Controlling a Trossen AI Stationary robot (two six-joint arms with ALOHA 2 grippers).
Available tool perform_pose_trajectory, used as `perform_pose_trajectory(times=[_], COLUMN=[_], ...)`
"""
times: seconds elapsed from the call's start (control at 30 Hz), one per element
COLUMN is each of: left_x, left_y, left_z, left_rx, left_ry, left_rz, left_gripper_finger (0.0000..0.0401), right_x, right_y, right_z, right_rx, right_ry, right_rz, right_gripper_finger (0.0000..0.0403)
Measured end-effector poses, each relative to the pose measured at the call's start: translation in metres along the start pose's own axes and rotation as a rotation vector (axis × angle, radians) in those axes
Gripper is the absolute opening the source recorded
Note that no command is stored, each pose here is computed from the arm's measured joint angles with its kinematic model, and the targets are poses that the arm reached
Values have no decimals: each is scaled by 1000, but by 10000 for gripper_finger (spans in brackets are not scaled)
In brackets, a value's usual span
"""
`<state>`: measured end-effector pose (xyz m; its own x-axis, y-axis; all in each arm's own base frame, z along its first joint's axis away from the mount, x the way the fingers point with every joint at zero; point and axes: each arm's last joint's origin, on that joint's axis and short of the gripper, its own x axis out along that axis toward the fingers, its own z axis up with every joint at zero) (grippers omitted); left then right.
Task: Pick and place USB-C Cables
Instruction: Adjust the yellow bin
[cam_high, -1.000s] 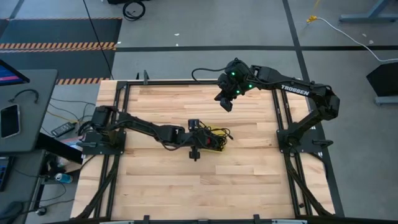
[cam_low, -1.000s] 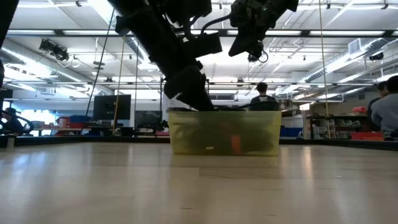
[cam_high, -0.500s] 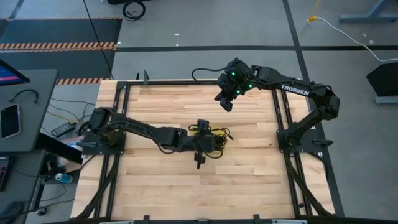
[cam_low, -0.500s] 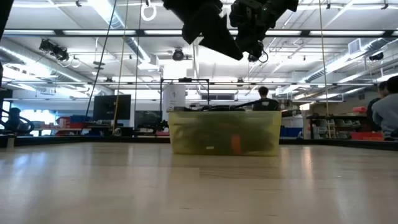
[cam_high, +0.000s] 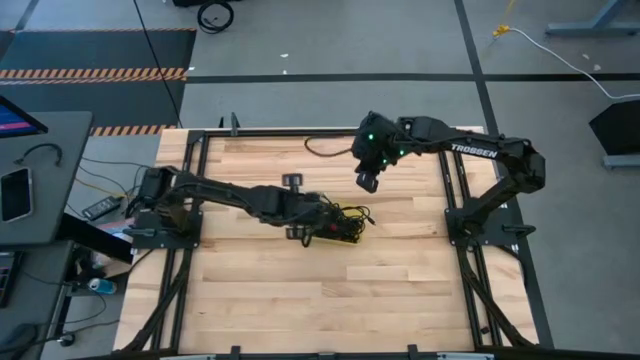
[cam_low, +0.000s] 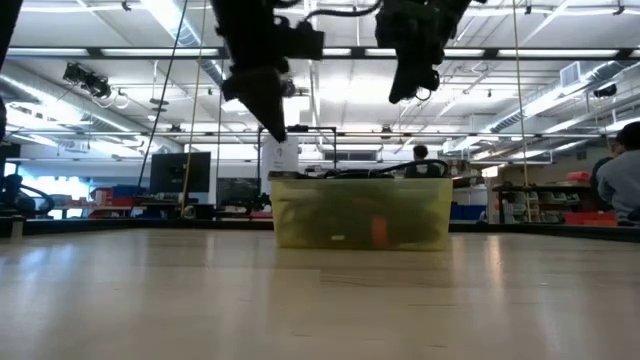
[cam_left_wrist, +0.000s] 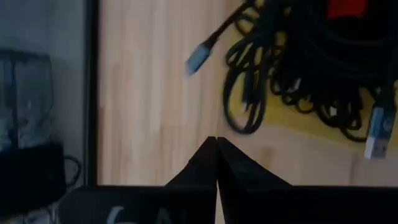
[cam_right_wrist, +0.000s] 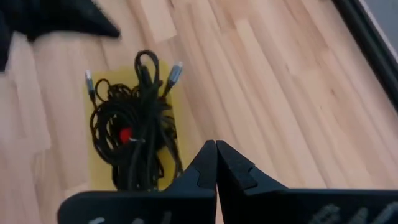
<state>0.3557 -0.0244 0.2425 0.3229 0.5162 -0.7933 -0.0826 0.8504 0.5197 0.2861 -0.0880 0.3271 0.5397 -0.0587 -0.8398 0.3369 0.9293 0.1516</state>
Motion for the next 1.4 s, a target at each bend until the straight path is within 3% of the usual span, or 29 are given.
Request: perform_pose_trajectory(times=[0.3,0.53,0.87,1.07,1.27,1.4], left_x=[-61,-103,-119,-118,-118,-118], left_y=[30,55,65,65,65,65], left_z=[-45,-76,-86,-85,-85,-85], left_rx=[-222,-424,-476,-469,-468,-468], left_ry=[118,80,15,17,16,16], left_rz=[131,195,218,230,230,230], left_gripper_finger=[1,2,3,3,4,4], right_x=[45,88,125,129,129,117], right_y=[54,50,45,62,67,71], right_z=[-25,-58,-108,-129,-130,-109], right_rx=[-17,117,290,293,255,193], right_ry=[-63,-133,-139,-115,-115,-181], right_rz=[107,58,121,172,170,205], right_gripper_finger=[1,0,0,0,0,0])
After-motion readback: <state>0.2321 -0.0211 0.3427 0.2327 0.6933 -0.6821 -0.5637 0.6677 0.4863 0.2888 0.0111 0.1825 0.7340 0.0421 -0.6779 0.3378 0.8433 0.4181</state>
